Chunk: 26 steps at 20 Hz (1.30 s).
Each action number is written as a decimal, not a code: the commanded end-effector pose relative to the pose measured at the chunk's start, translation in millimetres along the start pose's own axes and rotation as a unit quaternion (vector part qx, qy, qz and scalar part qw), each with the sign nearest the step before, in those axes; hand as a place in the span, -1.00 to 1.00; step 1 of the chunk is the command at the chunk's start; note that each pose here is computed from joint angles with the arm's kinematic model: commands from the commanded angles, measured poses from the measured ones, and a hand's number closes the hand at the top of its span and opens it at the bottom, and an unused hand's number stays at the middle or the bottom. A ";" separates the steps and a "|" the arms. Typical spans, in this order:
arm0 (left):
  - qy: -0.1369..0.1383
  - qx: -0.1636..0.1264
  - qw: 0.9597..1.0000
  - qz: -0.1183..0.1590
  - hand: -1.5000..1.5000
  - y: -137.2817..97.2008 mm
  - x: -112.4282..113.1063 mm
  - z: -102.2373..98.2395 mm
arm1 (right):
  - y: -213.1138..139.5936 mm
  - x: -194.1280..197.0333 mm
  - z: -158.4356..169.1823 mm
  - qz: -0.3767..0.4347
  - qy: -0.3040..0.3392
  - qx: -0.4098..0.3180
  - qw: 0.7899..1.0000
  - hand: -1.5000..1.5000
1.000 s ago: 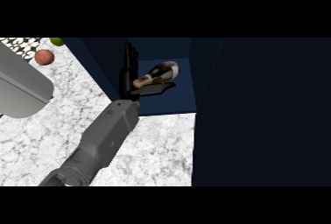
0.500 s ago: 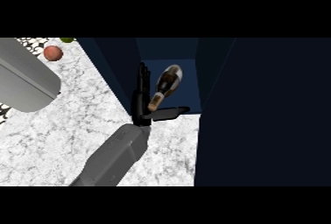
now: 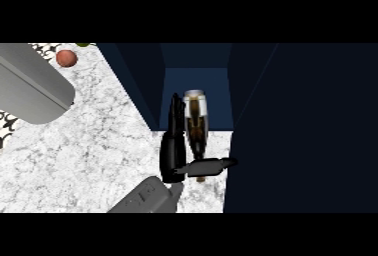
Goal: Pick up the wine, place it into the cabinet and close the cabinet
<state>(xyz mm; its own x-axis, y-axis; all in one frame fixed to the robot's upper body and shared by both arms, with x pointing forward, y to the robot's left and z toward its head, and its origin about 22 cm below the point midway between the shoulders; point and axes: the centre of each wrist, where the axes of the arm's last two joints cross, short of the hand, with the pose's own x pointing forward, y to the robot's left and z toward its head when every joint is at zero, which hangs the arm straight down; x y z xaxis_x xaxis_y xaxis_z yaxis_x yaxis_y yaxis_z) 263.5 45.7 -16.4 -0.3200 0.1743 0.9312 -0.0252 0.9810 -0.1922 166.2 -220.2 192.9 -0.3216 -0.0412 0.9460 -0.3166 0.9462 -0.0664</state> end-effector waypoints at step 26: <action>-0.014 -0.052 0.998 0.029 -1.00 83.7 113.5 116.0 | 2.0 17.5 30.2 0.011 0.017 0.099 0.995 1.00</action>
<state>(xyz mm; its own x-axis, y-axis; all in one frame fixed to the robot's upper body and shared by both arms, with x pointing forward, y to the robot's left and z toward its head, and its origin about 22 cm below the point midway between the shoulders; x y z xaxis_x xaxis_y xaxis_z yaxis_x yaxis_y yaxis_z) 127.1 122.0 34.7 -0.3442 0.2329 0.9095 0.0516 0.9720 -0.2294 161.7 -224.3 186.7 -0.2569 0.0553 0.9649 -0.4069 0.8994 -0.1599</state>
